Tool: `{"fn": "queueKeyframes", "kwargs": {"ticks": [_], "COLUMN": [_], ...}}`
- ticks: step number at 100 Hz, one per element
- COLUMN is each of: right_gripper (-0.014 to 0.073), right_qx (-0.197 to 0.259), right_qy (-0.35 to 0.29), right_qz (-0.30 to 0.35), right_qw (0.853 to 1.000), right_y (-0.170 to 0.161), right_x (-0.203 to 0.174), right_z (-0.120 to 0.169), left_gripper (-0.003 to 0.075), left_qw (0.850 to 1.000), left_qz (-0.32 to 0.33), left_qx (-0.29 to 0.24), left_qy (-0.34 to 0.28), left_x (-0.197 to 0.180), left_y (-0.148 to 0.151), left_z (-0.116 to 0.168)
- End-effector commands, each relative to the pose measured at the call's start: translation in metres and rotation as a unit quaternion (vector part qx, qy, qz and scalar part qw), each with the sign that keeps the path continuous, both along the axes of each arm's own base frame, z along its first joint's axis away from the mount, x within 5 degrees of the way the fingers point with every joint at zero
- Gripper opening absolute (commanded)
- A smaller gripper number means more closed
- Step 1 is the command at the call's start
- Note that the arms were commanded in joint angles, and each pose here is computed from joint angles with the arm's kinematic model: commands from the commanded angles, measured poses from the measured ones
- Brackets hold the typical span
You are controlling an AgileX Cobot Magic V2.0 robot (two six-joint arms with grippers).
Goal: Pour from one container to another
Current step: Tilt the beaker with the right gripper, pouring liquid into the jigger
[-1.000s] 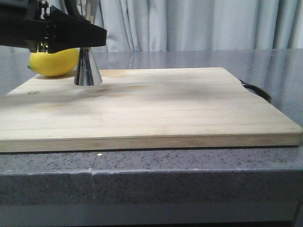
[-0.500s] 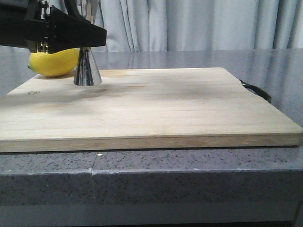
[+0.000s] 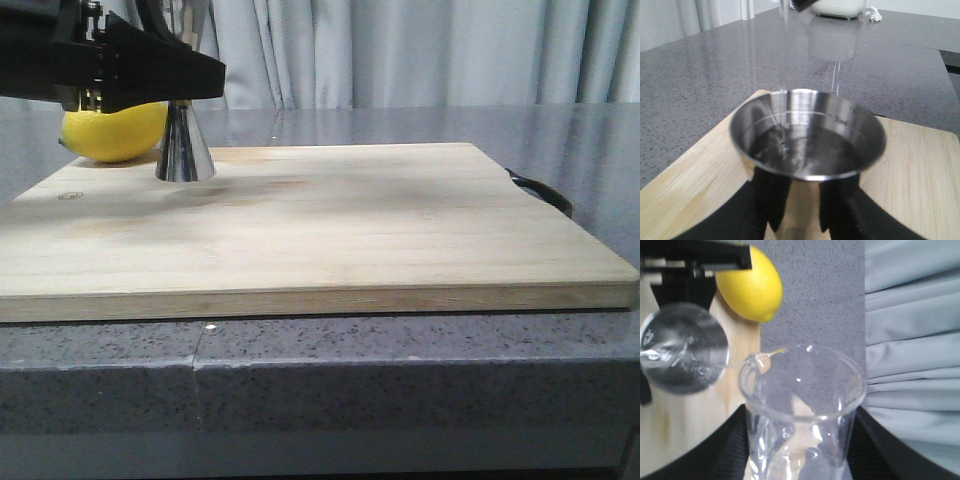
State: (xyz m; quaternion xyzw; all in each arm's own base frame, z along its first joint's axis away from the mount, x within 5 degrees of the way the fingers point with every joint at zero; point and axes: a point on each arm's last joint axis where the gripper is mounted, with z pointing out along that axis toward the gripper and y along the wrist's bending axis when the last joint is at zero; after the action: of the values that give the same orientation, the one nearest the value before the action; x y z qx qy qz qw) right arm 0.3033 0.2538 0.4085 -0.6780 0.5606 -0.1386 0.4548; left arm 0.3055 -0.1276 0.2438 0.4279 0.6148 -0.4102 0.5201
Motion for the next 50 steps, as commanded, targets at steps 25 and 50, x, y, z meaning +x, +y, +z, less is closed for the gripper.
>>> {"fn": "queueKeyframes", "kwargs": {"ticks": [25, 50], "right_gripper": [0.0300, 0.0300], "right_qx": [0.210, 0.320], "right_qy": [0.050, 0.156], "right_qz": [-0.113, -0.187], "right_qw": [0.970, 0.915], "right_y": [-0.020, -0.051], "right_x": [-0.002, -0.004], "right_z": [0.038, 0.046], "left_gripper": [0.0227, 0.0227], "left_qw": [0.996, 0.996], "left_qz": [-0.024, -0.024], "left_qx": [-0.071, -0.071], "left_qy": [-0.037, -0.037], "left_x": [-0.007, -0.007], "left_y": [-0.003, -0.003], "left_z": [0.033, 0.033]}}
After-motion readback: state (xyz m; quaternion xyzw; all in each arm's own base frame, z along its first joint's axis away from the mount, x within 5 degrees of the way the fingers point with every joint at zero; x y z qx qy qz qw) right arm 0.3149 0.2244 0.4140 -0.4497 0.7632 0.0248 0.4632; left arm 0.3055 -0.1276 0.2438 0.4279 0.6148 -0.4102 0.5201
